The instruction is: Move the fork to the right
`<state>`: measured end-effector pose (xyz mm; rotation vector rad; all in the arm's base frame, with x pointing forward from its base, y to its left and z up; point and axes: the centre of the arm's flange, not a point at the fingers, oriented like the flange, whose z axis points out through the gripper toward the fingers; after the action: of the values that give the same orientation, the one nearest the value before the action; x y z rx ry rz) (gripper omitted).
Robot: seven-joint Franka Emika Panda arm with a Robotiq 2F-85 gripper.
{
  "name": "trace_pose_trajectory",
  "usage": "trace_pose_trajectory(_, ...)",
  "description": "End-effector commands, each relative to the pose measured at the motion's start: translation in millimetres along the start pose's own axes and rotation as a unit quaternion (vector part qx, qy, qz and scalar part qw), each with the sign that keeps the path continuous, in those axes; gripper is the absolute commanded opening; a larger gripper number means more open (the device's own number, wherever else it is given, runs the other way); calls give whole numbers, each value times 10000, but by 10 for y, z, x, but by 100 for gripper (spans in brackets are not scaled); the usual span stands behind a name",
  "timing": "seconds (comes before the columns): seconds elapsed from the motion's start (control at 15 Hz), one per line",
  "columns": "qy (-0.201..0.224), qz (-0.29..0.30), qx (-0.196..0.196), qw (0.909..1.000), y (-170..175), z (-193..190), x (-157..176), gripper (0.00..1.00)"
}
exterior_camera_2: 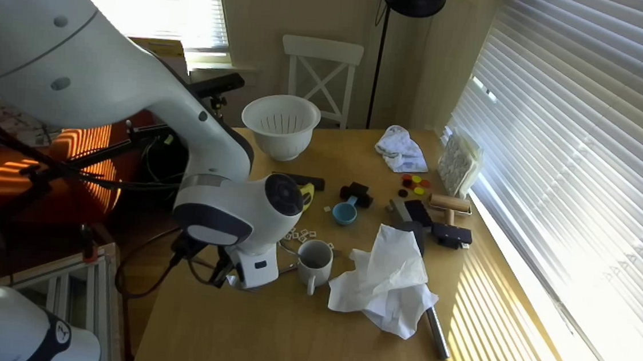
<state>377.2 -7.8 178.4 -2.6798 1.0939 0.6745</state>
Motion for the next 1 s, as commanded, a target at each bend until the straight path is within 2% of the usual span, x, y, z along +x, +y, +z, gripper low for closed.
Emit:
trace_pose_trajectory(0.0,398,310,-106,9987,16,-13,128,2)
trace_pose_trajectory(0.2,1252,453,-277,9907,88,-95,459,2)
trace_pose_trajectory(0.53,2218,141,-455,9739,204,-70,841,2)
trace_pose_trajectory(0.67,2491,24,-308,9680,228,-66,932,2)
trace_pose_trajectory(0.93,2509,-335,-79,9674,202,-26,1004,2)
